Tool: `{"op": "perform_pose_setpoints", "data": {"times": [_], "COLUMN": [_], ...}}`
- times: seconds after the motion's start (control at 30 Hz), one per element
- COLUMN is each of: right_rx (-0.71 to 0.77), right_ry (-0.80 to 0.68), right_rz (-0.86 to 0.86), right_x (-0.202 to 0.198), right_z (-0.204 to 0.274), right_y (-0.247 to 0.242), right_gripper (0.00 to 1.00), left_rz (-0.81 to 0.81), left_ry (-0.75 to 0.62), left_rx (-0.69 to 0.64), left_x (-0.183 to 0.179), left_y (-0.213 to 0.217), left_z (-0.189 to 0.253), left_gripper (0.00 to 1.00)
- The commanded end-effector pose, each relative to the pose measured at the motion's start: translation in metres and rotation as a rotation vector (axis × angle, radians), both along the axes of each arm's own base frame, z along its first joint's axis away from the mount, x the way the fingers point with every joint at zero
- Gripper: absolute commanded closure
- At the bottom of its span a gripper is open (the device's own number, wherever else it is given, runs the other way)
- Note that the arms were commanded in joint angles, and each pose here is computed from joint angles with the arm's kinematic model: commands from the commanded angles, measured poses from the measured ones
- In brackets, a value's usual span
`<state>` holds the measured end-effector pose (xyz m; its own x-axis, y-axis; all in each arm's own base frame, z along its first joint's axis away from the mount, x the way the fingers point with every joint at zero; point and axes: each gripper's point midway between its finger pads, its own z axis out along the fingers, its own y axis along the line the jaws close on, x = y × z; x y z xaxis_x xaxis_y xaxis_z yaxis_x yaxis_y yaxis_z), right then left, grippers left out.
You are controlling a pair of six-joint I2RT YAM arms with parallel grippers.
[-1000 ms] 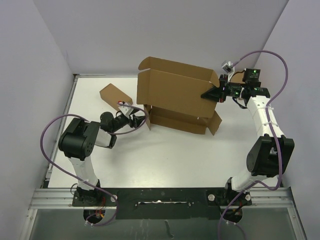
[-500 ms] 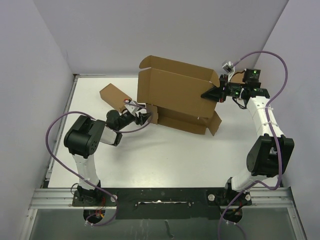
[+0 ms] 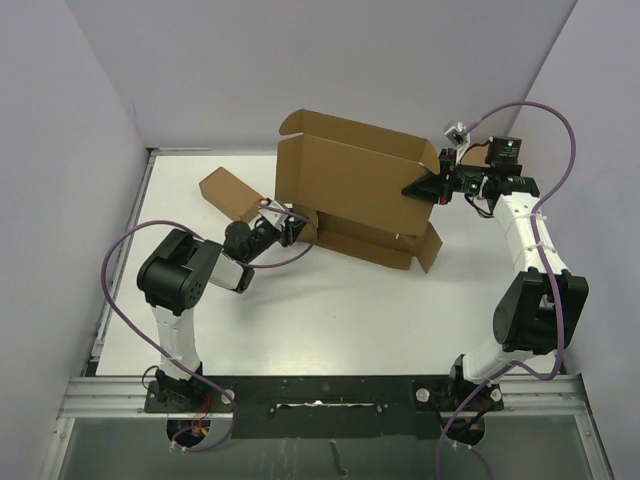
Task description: Fold the paper box
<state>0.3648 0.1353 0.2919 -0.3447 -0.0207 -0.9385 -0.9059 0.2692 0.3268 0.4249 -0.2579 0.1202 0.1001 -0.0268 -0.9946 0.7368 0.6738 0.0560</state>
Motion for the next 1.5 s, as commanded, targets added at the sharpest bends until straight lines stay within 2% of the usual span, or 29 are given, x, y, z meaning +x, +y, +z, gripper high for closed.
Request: {"op": "perform_pose_setpoints", "data": {"times": [0.0, 0.17, 0.47, 0.67, 0.87, 1.0, 1.2, 1.47], "right_rx": [0.017, 0.018, 0.027, 0.024, 0.042, 0.035, 0.046, 0.076], "right_ry": [-0.01, -0.011, -0.009, -0.021, 0.025, 0.087, 0.15, 0.269], "right_rz": [0.027, 0.03, 0.029, -0.012, -0.098, -0.129, -0.142, -0.144], "right_x": [-0.006, -0.006, -0.006, 0.004, 0.012, 0.013, 0.014, 0.018], "right_z": [0.004, 0.005, 0.015, 0.047, 0.055, 0.03, -0.007, -0.054], "right_y": [0.004, 0.004, 0.005, 0.003, -0.006, -0.007, -0.008, -0.005], "right_gripper": [1.0, 1.0, 1.0, 1.0, 1.0, 1.0, 1.0, 1.0], "left_rz": [0.067, 0.068, 0.057, 0.078, 0.101, 0.124, 0.14, 0.243], "left_ry": [-0.099, -0.088, -0.053, 0.089, 0.447, 0.628, 0.87, 1.001], "left_rx": [-0.046, -0.054, -0.059, -0.058, -0.017, 0.049, 0.175, 0.355], "left_x": [0.016, 0.017, 0.007, -0.011, -0.055, -0.081, -0.11, -0.114], "left_y": [0.0, -0.004, -0.008, -0.002, 0.014, 0.026, 0.036, 0.043], "left_z": [0.023, 0.024, 0.03, 0.055, 0.06, 0.058, 0.029, -0.007], "left_gripper": [0.64, 0.72, 1.0, 1.0, 1.0, 1.0, 1.0, 1.0]}}
